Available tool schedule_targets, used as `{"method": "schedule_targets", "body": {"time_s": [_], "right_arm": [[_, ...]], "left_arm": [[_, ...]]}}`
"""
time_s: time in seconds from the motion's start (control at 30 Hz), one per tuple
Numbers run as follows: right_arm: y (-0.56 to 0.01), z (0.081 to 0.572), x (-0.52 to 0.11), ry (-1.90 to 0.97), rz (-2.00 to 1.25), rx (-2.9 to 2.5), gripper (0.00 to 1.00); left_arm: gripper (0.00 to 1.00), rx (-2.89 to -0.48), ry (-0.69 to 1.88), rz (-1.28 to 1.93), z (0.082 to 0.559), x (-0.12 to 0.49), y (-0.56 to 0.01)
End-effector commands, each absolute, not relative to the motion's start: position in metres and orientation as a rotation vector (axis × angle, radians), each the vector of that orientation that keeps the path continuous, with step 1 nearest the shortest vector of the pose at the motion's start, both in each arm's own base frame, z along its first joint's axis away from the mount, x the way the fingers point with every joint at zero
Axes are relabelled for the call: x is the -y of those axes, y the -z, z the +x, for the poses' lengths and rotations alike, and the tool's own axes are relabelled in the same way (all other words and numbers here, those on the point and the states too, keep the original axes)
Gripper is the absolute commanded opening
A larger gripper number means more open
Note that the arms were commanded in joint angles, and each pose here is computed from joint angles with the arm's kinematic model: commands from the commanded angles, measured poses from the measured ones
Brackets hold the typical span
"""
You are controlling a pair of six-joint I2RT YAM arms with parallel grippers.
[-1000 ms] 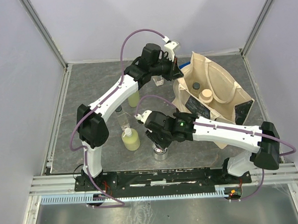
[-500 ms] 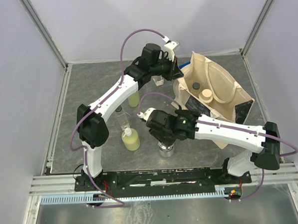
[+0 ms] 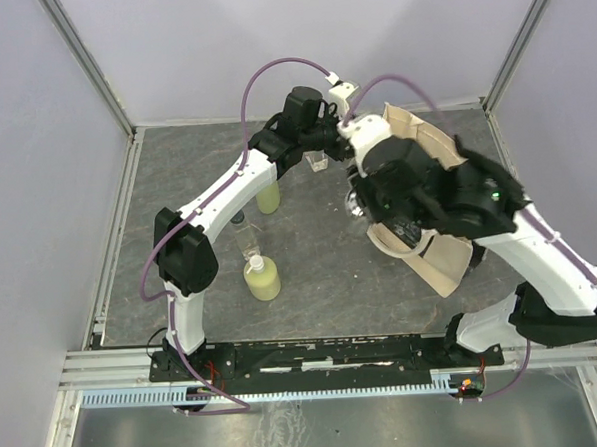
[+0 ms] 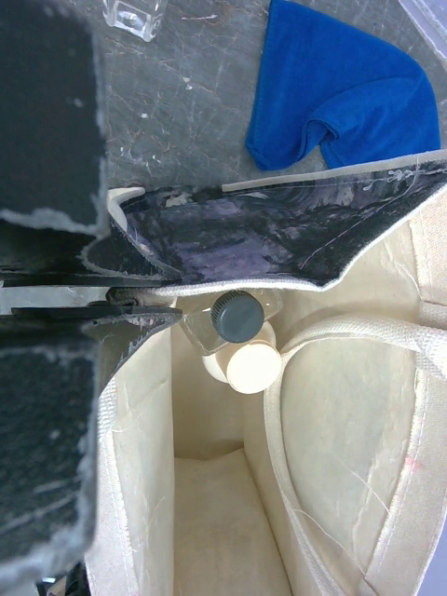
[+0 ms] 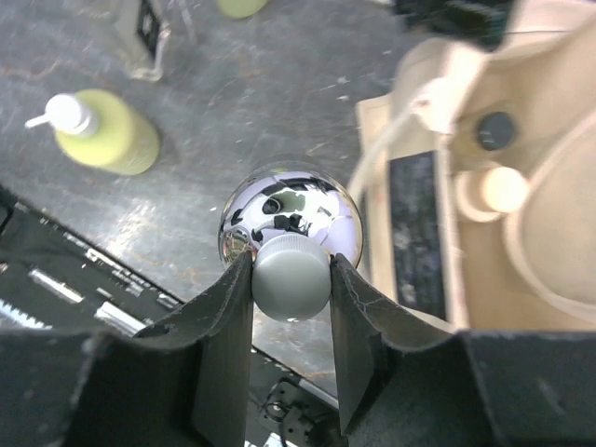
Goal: Place the personal care products into the canvas bag
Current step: Pick up the care product from the center of the board, then place the care product in the canvas bag.
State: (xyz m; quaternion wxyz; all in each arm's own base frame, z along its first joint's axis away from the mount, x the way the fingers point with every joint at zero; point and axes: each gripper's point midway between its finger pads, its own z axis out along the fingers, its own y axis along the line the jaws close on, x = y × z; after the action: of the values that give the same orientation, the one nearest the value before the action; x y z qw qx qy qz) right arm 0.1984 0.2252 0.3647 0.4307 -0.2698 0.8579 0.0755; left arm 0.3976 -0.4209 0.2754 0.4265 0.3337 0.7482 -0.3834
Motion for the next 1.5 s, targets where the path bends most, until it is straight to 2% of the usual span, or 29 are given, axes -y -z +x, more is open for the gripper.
{"method": "schedule_targets", "body": {"time_s": [0.0,0.23,0.4,0.67,1.1,1.47], "right_arm": [[-0.431,0.223,-0.170,-0.040,-0.481,-1.982,0.04],[-0.483,0.241,-0.125,0.046,-0.316,-1.832,0.04],[-0.490,0.249,-0.105,0.131,-0.278,-1.805,0.04],[-0.444,0.263,-0.087,0.204,-0.240,-1.910,0.04],[-0.330,0.302,-0.093,0.049,-0.192,-2.147,0.04],[-0.286,0.350,-0.091,0.035,-0.185,-2.195,0.03]], "left_arm": [[0.03,-1.864,0.942,0.798,0.399,0.413,-0.286],[0.03,-1.860,0.944,0.803,0.397,0.412,-0.290],[0.03,-1.858,0.937,0.806,0.398,0.411,-0.292],[0.03,-1.835,0.979,0.831,0.391,0.415,-0.304],[0.03,-1.798,0.973,0.859,0.385,0.411,-0.327],[0.03,-1.801,0.986,0.863,0.382,0.411,-0.327]]}}
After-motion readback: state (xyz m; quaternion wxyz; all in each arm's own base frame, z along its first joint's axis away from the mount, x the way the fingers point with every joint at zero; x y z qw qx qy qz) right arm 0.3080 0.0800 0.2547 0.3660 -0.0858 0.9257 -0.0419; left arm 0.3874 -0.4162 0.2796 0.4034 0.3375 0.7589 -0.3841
